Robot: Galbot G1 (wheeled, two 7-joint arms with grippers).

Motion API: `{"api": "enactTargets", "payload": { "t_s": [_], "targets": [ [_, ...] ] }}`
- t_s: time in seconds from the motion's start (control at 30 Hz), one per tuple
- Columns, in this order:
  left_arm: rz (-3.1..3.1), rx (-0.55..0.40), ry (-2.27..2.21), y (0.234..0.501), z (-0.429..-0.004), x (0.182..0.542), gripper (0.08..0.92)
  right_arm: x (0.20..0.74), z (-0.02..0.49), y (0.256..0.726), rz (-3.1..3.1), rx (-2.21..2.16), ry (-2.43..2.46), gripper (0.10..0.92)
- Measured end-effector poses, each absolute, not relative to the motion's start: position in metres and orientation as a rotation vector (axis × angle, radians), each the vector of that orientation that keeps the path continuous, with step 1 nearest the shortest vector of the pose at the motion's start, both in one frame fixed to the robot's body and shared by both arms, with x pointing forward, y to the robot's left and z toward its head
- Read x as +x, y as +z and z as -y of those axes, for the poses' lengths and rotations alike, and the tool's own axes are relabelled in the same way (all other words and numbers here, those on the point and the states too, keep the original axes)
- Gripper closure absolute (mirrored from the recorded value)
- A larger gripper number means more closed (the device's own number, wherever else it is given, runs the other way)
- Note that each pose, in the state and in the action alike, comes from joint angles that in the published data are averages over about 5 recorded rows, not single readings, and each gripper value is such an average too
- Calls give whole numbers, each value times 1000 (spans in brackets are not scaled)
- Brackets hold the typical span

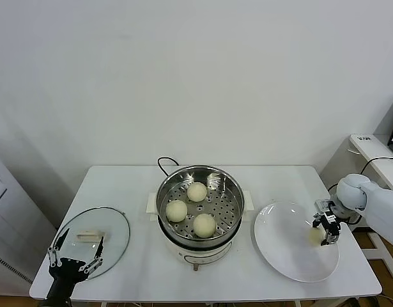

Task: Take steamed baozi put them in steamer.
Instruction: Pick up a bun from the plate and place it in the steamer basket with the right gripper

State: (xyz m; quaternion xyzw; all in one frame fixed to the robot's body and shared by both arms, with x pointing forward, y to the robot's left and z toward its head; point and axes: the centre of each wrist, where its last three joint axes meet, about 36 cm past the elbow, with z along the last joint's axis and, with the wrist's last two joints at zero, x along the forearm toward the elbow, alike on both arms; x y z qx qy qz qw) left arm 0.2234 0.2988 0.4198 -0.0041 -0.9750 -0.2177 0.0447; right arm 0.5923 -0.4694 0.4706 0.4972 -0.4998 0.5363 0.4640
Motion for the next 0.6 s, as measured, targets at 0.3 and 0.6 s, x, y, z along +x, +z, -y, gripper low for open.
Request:
{"api": "enactTargets", "payload": {
  "t_s": [0.3, 0.6],
  "targets": [
    [2986, -6, -655, 418, -298, 225, 177, 611, 441, 517, 1324, 1264, 1298, 736],
    [2995, 4, -650, 420, -298, 226, 177, 659, 363, 634, 1507, 1365, 1291, 722]
  ]
}}
